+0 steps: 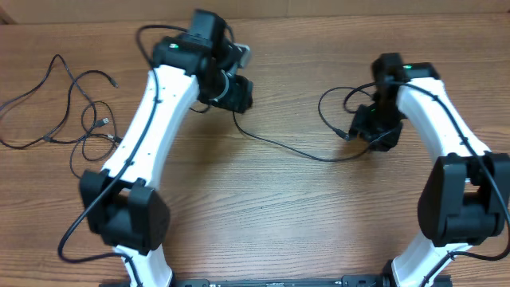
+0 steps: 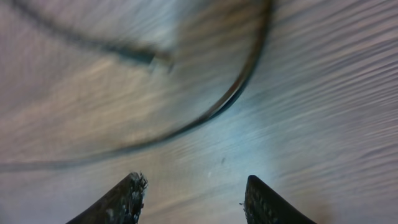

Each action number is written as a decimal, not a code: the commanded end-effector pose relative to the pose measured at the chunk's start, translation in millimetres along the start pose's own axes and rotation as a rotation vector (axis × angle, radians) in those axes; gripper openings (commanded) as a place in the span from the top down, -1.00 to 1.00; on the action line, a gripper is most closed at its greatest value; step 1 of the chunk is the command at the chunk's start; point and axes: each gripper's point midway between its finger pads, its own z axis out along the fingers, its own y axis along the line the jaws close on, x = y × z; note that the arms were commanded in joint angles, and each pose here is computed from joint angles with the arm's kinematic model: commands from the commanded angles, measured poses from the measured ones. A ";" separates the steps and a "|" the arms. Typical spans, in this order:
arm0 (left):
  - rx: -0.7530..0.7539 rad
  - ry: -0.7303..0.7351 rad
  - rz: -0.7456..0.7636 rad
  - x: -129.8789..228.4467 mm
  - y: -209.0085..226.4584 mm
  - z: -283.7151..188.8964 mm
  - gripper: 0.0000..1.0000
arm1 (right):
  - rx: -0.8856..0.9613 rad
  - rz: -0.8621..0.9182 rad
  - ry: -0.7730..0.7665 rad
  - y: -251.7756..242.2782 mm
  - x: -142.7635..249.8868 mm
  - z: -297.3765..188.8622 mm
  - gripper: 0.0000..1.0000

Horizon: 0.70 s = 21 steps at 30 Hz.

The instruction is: Untangle cables

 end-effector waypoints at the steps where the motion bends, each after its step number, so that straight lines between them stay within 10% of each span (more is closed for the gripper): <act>1: 0.018 0.051 0.044 3.9 -12.9 16.9 -0.23 | -0.014 0.111 -0.028 -15.6 -15.0 -3.8 -0.02; 7: 0.064 0.140 -0.113 15.1 -36.3 48.1 -0.33 | -0.010 0.108 -0.022 -32.2 -20.0 -5.9 -0.04; 11: 0.164 0.217 -0.358 19.7 -67.2 71.9 -0.99 | -0.004 0.057 -0.010 -33.3 -17.0 -5.6 -0.29; 21: 0.200 0.374 -0.846 27.1 -112.1 136.7 -0.97 | 0.005 0.033 0.009 -35.4 -12.2 -5.5 -0.34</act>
